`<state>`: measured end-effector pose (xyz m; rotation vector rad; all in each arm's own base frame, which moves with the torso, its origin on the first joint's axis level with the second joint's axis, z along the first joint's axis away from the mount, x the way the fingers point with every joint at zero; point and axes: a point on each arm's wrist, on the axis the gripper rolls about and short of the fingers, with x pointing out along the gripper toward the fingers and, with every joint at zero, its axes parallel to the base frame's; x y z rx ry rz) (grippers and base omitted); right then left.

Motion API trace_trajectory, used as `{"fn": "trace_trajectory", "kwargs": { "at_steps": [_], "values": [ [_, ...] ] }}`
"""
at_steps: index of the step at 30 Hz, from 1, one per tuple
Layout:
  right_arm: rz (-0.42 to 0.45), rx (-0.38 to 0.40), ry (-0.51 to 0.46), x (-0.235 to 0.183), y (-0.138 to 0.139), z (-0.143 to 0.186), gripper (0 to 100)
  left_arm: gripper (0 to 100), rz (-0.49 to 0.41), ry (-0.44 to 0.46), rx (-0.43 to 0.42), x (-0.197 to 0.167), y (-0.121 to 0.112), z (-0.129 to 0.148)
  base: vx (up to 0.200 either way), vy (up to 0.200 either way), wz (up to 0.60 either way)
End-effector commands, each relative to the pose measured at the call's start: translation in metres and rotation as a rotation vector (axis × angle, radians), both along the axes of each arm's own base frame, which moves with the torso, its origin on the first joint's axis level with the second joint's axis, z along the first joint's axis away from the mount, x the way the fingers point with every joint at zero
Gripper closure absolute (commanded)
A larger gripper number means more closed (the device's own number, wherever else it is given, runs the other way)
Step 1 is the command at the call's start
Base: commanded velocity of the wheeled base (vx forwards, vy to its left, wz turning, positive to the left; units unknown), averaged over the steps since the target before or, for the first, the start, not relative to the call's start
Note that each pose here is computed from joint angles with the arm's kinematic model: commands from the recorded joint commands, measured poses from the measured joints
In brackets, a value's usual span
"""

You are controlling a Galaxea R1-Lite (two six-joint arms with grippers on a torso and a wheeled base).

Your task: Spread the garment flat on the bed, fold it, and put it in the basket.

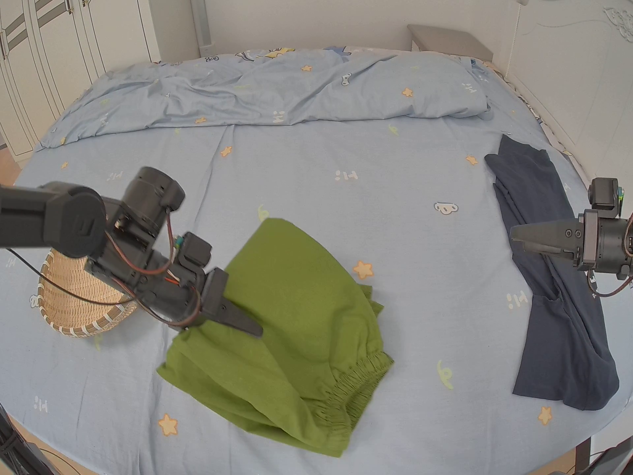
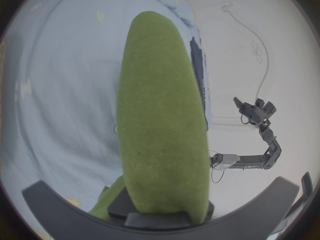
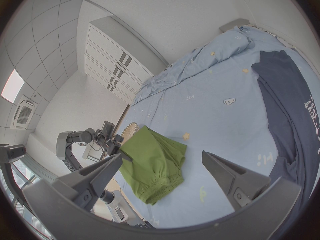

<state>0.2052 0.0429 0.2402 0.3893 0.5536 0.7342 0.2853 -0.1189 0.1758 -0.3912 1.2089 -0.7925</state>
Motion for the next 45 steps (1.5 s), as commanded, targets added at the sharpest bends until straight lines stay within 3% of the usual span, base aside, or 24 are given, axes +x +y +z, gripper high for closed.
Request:
{"fn": "trace_trajectory", "kwargs": {
  "at_steps": [1,26,33,39,45],
  "values": [
    [-0.004,0.009,-0.012,0.002,0.000,0.006,0,100,0.029,-0.125,-0.042,0.004,0.020,0.037,0.000,0.000,0.00],
    [-0.018,0.010,-0.020,0.002,-0.003,0.008,0,100,0.020,-0.137,0.060,-0.004,0.003,0.031,0.000,0.200,0.00],
    [-0.019,0.011,-0.025,0.000,-0.003,0.009,0,100,-0.039,-0.139,0.063,-0.017,-0.011,0.028,0.000,0.143,0.00],
    [-0.019,0.011,-0.026,0.000,-0.003,0.010,0,100,-0.073,-0.217,0.060,-0.033,-0.021,0.045,0.000,0.000,0.00],
    [-0.019,0.011,-0.023,0.000,-0.003,0.008,0,100,-0.061,-0.355,0.097,-0.035,-0.022,0.068,0.000,0.000,0.00]
  ]
}}
